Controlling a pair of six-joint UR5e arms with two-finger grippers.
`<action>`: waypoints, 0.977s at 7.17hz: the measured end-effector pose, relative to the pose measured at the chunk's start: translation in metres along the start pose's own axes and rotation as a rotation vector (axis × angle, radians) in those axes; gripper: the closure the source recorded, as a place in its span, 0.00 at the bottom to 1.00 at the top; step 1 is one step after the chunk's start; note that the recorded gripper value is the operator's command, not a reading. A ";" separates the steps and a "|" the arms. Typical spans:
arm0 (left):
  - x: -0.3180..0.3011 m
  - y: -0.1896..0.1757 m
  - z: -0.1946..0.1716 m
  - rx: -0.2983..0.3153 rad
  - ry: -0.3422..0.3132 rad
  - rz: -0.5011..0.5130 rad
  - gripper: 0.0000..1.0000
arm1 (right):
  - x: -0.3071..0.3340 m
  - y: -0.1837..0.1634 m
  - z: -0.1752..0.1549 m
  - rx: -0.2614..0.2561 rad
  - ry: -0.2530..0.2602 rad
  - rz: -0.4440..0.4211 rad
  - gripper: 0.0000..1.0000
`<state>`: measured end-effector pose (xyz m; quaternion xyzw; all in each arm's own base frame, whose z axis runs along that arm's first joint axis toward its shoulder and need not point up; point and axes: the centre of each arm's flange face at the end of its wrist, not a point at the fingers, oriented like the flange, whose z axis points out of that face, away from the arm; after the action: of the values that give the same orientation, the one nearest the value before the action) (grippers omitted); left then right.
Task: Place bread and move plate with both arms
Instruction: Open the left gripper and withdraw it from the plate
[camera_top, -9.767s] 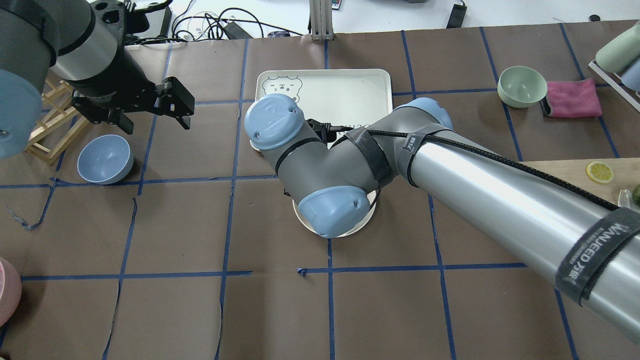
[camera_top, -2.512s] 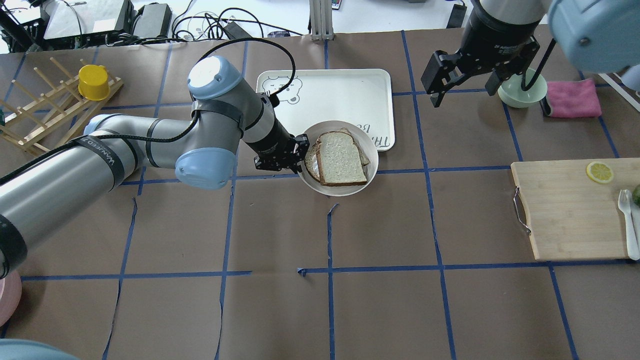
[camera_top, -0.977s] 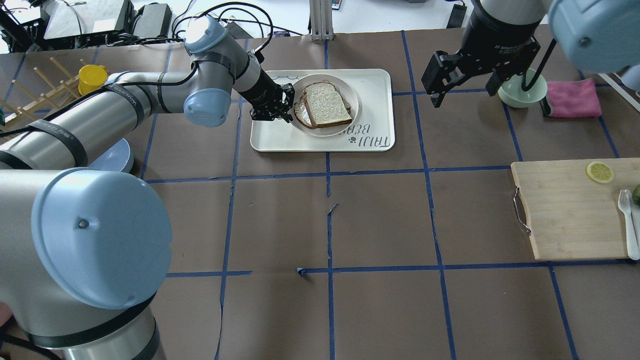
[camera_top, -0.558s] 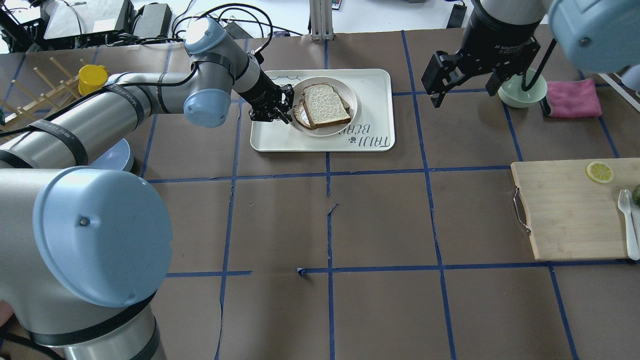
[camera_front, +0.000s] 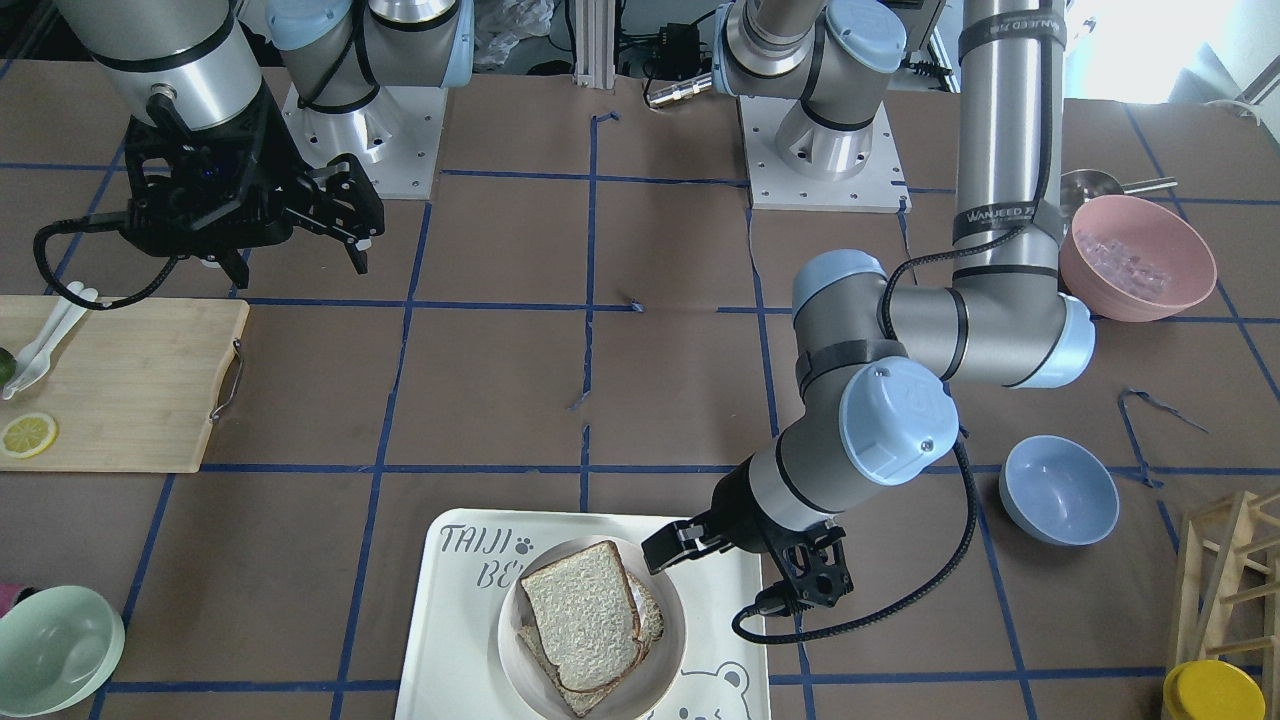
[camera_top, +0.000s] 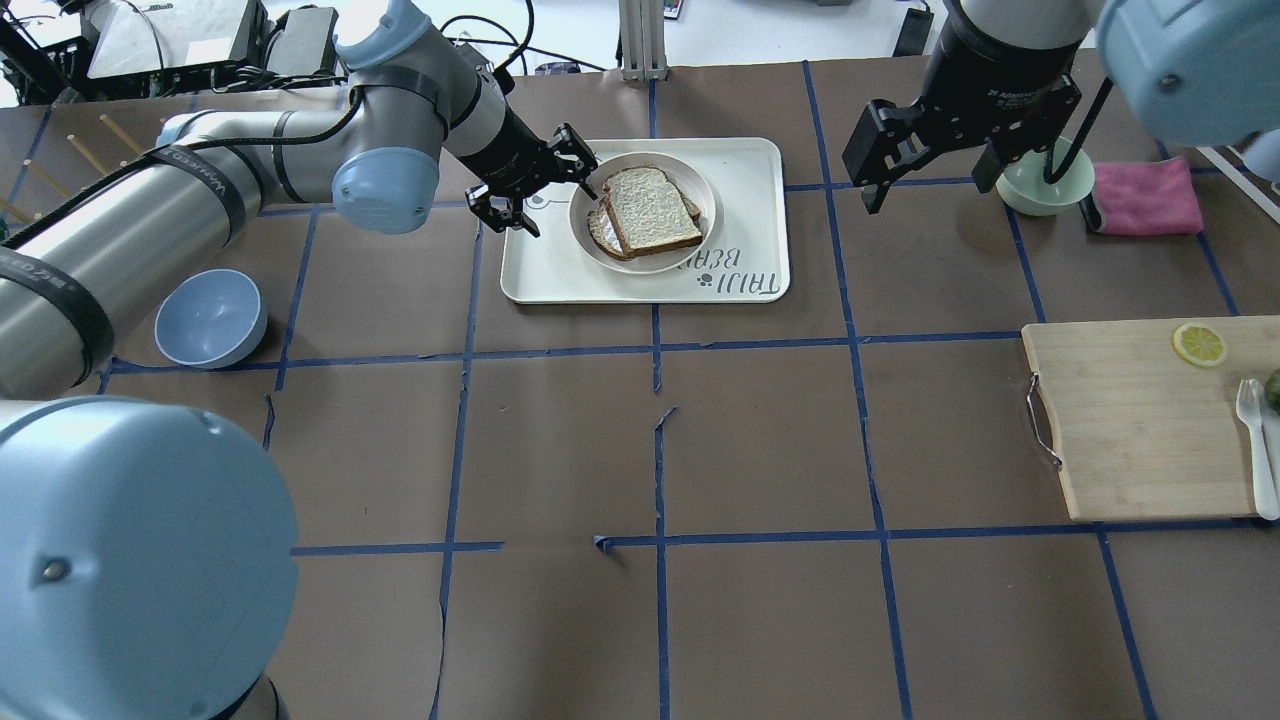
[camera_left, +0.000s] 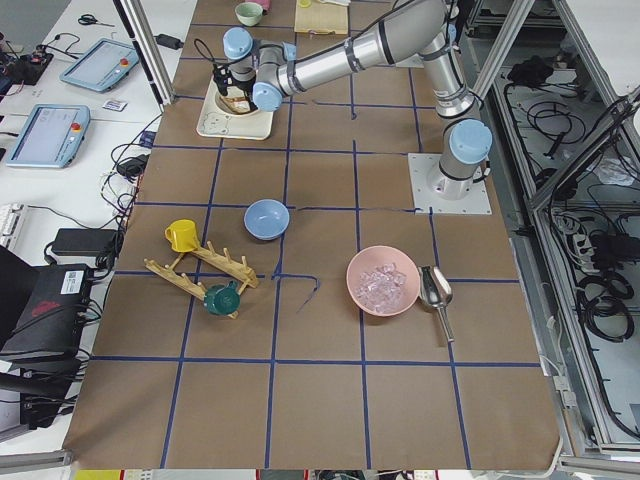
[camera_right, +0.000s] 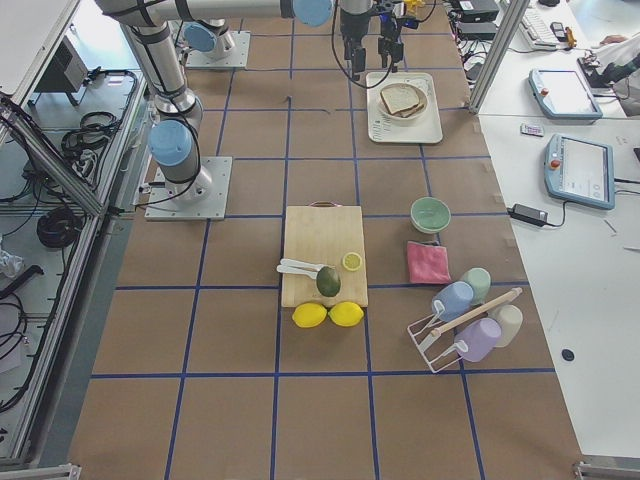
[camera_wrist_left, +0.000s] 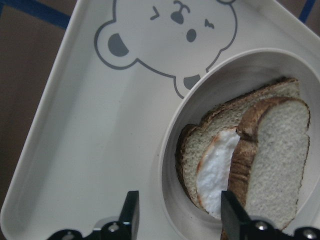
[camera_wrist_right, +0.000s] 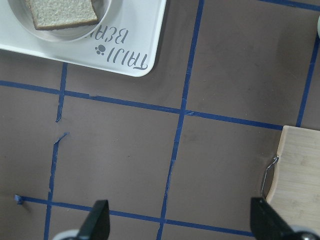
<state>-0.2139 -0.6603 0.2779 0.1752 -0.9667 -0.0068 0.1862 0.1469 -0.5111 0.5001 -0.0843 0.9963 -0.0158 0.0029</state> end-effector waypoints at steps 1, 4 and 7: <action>0.004 0.029 -0.028 -0.016 -0.015 0.002 0.02 | 0.000 0.000 0.000 0.000 0.000 0.004 0.00; -0.009 0.128 -0.104 -0.044 -0.118 0.021 0.12 | 0.000 0.000 0.000 0.000 0.000 0.006 0.00; -0.018 0.174 -0.179 -0.066 -0.288 0.142 0.21 | 0.000 0.000 0.000 0.000 0.000 0.006 0.00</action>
<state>-0.1922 -0.4815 0.4517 0.0975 -0.9926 -0.0504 0.0515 0.1469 -0.5111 0.5001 -0.0812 0.9966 -0.0158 0.0030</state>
